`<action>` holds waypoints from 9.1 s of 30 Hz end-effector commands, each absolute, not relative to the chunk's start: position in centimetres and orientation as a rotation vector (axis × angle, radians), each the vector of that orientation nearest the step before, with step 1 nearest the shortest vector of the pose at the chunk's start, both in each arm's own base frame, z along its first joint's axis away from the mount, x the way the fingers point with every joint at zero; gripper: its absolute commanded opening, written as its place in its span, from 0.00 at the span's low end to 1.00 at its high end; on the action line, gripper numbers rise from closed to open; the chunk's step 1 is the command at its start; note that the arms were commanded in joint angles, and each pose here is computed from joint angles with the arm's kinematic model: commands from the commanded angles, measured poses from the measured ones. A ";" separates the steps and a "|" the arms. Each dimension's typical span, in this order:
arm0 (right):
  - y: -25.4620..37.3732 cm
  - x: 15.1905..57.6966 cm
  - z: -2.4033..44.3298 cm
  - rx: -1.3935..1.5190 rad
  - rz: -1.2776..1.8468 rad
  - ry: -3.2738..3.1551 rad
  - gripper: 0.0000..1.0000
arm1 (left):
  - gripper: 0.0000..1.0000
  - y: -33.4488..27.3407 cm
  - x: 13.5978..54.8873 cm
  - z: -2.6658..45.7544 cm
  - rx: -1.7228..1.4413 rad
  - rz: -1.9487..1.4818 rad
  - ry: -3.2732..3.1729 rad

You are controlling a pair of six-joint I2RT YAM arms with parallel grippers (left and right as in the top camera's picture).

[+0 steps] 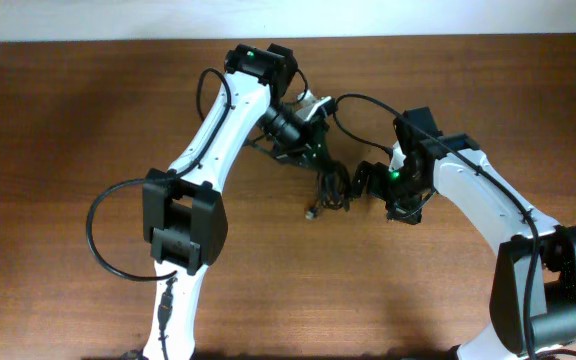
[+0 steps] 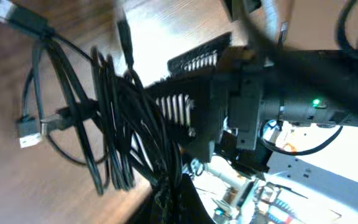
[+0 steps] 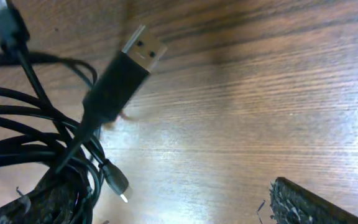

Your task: Untangle cables

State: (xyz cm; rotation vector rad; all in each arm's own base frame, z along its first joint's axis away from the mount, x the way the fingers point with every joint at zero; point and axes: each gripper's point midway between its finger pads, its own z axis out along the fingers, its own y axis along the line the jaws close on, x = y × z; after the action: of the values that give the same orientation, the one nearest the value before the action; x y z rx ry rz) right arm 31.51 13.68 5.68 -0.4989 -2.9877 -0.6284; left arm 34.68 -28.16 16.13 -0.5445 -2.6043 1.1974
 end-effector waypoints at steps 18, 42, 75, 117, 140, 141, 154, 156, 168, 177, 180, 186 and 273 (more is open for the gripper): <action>13.0 31.4 20.3 -0.391 -0.865 -3.283 0.98 | 0.00 -29.0 35.2 24.2 -0.729 1.858 -2.350; 6.6 32.1 11.0 -0.546 -0.103 -3.222 0.99 | 0.00 -29.3 35.1 27.3 -0.597 2.054 -2.188; 8.3 31.4 19.0 -0.589 -0.494 -3.320 0.98 | 0.00 -28.7 34.4 25.9 -0.711 1.881 -2.330; 3.5 31.1 16.2 -0.759 0.189 -3.317 0.98 | 0.00 -21.4 36.5 24.2 -0.293 1.243 -2.805; 9.9 32.5 16.7 -0.505 -0.411 -3.313 0.98 | 0.00 -23.5 36.3 24.3 -0.649 1.286 -2.830; 10.8 32.6 16.9 -0.459 -0.489 -3.308 0.98 | 0.00 -24.2 36.0 24.5 -0.671 1.317 -2.808; 13.4 33.1 17.9 -0.299 -0.729 -3.291 0.98 | 0.00 -29.5 33.3 28.0 -0.898 1.651 -2.575; 13.0 33.1 17.8 -0.310 -0.694 -3.301 0.98 | 0.00 -29.9 33.0 29.0 -0.889 1.734 -2.514; 2.3 30.6 16.3 -0.912 0.283 -3.277 0.98 | 0.00 -23.9 36.5 21.3 -0.380 0.864 -2.995; 3.9 30.4 15.9 -0.910 0.139 -3.245 0.98 | 0.00 -20.0 38.7 19.4 -0.229 0.429 -3.189; 3.9 30.4 15.9 -0.909 0.133 -3.245 0.98 | 0.00 -17.3 39.2 18.9 -0.009 0.083 -3.275; 4.0 30.9 16.0 -0.917 0.117 -3.261 0.98 | 0.00 -14.9 38.7 20.0 -0.078 -0.534 -3.344; 10.3 32.5 16.7 -0.298 -0.422 -3.347 0.98 | 0.74 -21.2 38.5 10.0 -0.338 0.160 -3.198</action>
State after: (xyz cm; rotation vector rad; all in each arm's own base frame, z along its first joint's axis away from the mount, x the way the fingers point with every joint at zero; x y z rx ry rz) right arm 32.59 10.52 16.96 -0.3130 -3.3426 -0.4555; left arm 39.25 -21.47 10.54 -0.3125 -3.2139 0.1510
